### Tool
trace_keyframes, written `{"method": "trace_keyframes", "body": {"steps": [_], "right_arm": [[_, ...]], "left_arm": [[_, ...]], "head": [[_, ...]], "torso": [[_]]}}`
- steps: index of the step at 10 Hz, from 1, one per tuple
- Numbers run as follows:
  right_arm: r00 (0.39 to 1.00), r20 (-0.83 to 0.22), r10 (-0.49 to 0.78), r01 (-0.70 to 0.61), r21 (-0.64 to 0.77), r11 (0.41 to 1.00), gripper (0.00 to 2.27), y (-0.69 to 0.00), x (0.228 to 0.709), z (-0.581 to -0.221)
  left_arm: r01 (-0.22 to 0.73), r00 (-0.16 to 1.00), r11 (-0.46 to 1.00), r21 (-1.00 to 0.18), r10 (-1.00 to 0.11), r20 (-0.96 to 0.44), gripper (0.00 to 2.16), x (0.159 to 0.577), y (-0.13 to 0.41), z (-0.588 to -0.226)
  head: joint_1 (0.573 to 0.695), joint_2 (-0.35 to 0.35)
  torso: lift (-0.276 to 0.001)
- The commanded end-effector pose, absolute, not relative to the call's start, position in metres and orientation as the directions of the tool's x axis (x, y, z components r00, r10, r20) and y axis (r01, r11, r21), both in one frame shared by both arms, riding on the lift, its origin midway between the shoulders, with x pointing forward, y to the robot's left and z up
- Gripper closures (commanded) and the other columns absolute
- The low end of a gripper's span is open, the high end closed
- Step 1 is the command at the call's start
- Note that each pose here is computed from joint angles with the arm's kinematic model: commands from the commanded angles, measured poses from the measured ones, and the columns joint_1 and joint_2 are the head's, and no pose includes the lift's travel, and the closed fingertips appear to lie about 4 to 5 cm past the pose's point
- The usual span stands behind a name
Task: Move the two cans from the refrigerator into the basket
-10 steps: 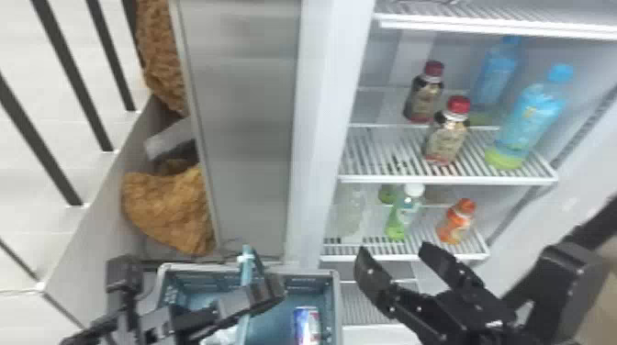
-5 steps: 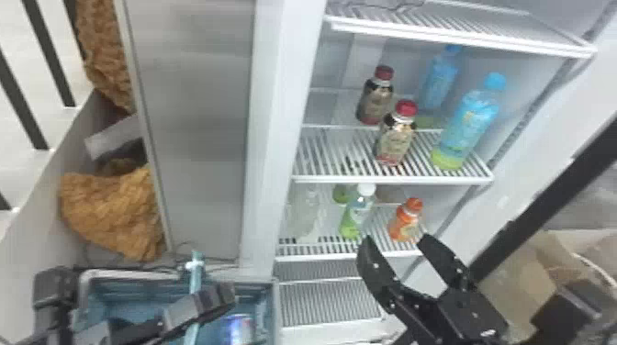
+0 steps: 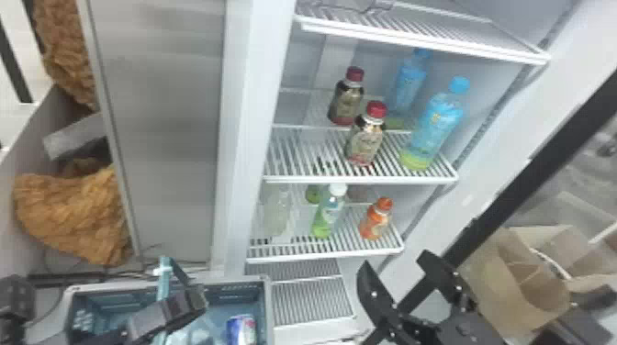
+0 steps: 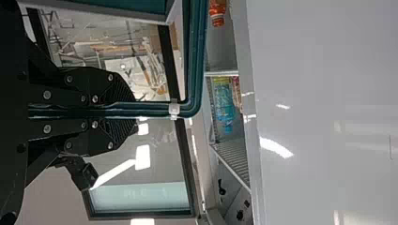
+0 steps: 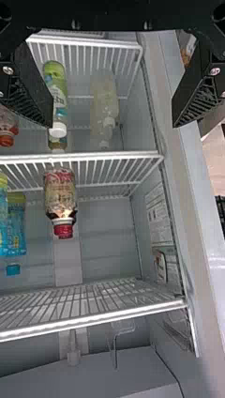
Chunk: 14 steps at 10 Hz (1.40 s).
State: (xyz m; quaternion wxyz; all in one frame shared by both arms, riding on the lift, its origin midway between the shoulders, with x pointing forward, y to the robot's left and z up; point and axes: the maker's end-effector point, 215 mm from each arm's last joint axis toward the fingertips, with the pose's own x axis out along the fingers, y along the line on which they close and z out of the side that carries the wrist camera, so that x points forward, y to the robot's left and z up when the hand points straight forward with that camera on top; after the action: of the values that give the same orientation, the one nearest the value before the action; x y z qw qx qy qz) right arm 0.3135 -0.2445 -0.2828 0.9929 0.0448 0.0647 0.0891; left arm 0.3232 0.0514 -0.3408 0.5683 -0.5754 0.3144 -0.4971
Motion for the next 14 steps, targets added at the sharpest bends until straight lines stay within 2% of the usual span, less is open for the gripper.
{"method": "trace_keyframes", "body": {"steps": [1,5,14], "right_arm": [[0.977,-0.134,0.165,-0.156,0.075,0.985,0.11,-0.253,0.302,-0.287],[0.972,-0.176,0.158,-0.146,0.083,0.986,0.11,-0.259,0.286,-0.306],[0.973,-0.168,0.158,-0.15,0.063,0.987,0.11,-0.259,0.288,-0.302]], "left_arm": [[0.204,0.307,-0.157,-0.966,-0.927,0.215,1.19,0.323,0.051,-0.341],[0.201,0.302,-0.157,-0.967,-0.929,0.214,1.19,0.322,0.049,-0.341],[0.198,0.311,-0.159,-0.967,-0.925,0.216,1.19,0.322,0.051,-0.342]], "head": [[0.695,-0.341],[0.695,-0.35],[0.695,-0.35]], "torso": [[-0.031],[-0.031],[-0.031]]}}
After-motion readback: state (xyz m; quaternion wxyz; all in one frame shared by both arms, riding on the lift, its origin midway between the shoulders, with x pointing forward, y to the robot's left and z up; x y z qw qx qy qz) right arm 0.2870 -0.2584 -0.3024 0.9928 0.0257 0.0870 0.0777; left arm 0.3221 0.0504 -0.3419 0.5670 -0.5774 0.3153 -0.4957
